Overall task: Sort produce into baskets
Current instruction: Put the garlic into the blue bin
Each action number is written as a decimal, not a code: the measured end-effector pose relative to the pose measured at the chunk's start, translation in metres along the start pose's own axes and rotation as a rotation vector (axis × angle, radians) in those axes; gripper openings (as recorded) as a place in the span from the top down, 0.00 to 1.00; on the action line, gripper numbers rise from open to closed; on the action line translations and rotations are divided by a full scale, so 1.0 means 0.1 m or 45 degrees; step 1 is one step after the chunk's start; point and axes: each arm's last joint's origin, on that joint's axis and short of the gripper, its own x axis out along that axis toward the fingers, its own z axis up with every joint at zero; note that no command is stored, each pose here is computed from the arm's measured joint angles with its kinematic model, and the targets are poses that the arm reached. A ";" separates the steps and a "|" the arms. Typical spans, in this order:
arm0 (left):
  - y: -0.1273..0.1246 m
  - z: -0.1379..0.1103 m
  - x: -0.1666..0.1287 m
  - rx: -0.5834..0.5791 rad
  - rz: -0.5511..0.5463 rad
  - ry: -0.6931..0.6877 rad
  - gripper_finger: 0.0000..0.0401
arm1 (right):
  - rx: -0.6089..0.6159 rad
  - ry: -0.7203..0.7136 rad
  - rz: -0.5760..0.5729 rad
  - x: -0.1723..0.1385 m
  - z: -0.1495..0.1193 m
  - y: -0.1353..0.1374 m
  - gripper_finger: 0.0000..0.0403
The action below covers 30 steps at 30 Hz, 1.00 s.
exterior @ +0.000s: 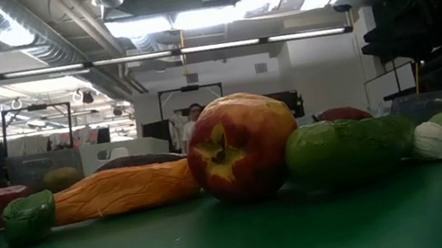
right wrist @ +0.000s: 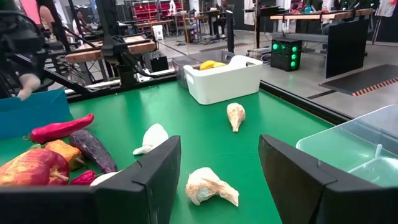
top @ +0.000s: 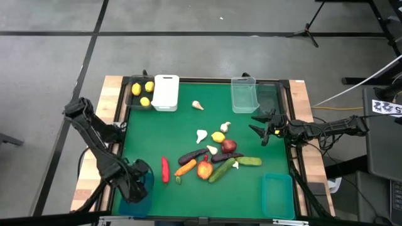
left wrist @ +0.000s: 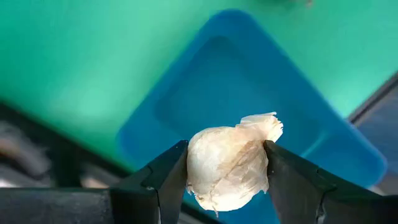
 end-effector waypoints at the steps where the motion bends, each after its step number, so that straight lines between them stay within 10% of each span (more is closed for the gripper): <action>1: -0.01 0.00 -0.03 0.002 0.026 -0.001 0.52 | 0.000 0.000 0.000 0.00 0.00 0.00 0.46; 30: -0.22 0.03 0.27 0.066 0.157 0.088 0.43 | -0.025 0.049 -0.007 0.00 -0.04 -0.01 0.46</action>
